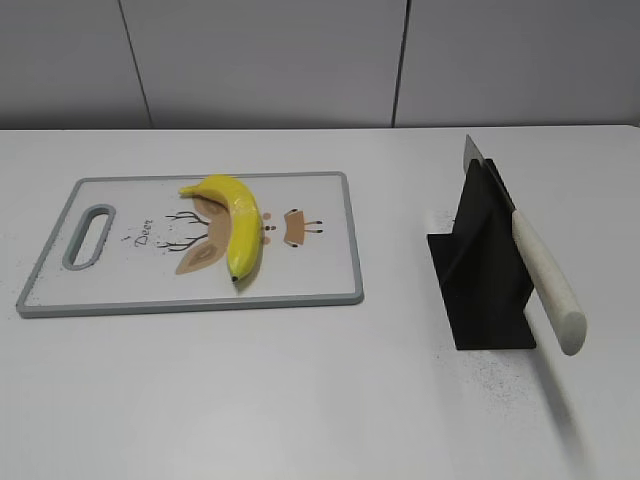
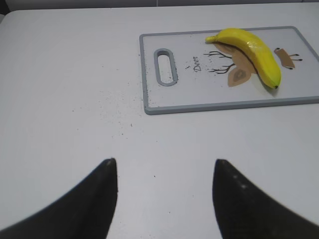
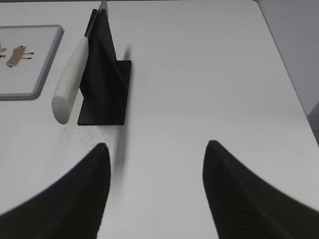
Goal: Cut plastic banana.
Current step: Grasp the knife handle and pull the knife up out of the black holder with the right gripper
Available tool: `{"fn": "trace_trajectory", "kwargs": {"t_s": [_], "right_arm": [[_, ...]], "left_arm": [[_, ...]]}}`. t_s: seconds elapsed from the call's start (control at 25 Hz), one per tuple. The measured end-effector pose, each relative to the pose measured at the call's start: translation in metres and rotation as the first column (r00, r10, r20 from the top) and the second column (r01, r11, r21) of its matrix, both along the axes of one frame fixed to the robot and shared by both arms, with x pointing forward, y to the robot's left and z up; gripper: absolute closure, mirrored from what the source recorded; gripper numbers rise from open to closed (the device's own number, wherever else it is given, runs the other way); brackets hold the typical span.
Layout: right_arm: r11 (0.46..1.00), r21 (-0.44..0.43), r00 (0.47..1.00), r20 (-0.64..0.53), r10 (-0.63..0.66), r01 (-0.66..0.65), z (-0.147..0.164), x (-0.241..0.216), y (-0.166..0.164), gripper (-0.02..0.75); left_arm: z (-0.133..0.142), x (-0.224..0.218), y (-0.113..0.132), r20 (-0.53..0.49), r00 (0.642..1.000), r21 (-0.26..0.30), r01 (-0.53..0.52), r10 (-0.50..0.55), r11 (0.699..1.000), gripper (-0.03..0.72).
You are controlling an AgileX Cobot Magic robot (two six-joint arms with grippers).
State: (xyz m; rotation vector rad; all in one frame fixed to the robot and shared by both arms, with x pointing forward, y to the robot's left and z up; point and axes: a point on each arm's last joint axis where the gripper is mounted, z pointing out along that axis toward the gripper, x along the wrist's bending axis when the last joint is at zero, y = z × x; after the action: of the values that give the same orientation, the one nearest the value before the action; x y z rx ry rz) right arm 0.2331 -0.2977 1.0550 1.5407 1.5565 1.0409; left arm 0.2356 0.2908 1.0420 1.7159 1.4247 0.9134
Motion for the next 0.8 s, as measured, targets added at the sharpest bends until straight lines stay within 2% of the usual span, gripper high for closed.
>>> {"fn": "trace_trajectory", "kwargs": {"t_s": [0.8], "right_arm": [[1.000,0.000,1.000,0.000,0.000,0.000,0.0000,0.0000,0.0000,0.292]], "left_arm": [[0.0000,0.0000,0.0000,0.000,1.000,0.000,0.000,0.000,1.000,0.099]]}}
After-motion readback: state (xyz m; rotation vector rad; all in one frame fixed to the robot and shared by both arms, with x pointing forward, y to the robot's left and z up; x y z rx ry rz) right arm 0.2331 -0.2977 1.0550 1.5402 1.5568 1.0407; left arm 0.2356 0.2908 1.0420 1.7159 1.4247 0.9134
